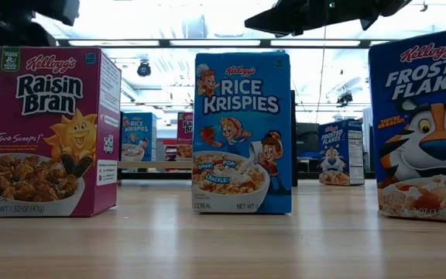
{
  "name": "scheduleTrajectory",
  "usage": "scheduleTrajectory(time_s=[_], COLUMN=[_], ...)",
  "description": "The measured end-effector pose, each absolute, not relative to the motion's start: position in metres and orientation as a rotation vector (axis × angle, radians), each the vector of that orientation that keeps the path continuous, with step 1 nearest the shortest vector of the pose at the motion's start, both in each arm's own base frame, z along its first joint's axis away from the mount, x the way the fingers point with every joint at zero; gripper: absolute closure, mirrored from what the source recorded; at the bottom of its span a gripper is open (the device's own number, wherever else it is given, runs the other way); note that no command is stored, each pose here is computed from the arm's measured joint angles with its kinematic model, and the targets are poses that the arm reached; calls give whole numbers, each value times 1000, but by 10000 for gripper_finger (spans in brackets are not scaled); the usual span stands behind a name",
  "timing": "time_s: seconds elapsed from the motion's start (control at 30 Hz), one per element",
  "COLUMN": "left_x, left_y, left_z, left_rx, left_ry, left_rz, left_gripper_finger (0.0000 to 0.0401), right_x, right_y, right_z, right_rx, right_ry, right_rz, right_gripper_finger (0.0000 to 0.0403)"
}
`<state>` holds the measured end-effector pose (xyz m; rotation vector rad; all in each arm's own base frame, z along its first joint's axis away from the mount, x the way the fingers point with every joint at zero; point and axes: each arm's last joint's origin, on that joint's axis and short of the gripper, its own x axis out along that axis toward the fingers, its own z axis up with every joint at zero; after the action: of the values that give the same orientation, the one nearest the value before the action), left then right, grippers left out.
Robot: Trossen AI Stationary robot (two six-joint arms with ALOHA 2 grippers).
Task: Stack cereal on shelf
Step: Put the left blue cereal box on the shelf
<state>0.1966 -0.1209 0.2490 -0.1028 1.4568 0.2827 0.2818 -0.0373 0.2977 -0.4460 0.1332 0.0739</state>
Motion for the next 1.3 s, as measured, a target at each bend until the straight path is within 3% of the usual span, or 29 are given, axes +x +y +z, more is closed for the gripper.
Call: scheduleTrajectory(time_s=[0.2,0.67,0.97,1.3], left_x=[198,198,205,224], left_y=[-122,-122,-125,-116], left_z=[244,244,261,329], left_rx=[-128,-129,-152,49], left_ry=[1435,1434,1380,1075], left_rz=[260,260,234,266], left_gripper_finger=[131,233,243,243], right_x=[282,282,265,245], right_y=[-37,-37,-35,-32], right_z=[298,298,306,307], right_rx=[-446,-442,-431,-423], right_ry=[133,134,170,157], right_rz=[74,73,82,78], right_gripper_finger=[394,394,394,394])
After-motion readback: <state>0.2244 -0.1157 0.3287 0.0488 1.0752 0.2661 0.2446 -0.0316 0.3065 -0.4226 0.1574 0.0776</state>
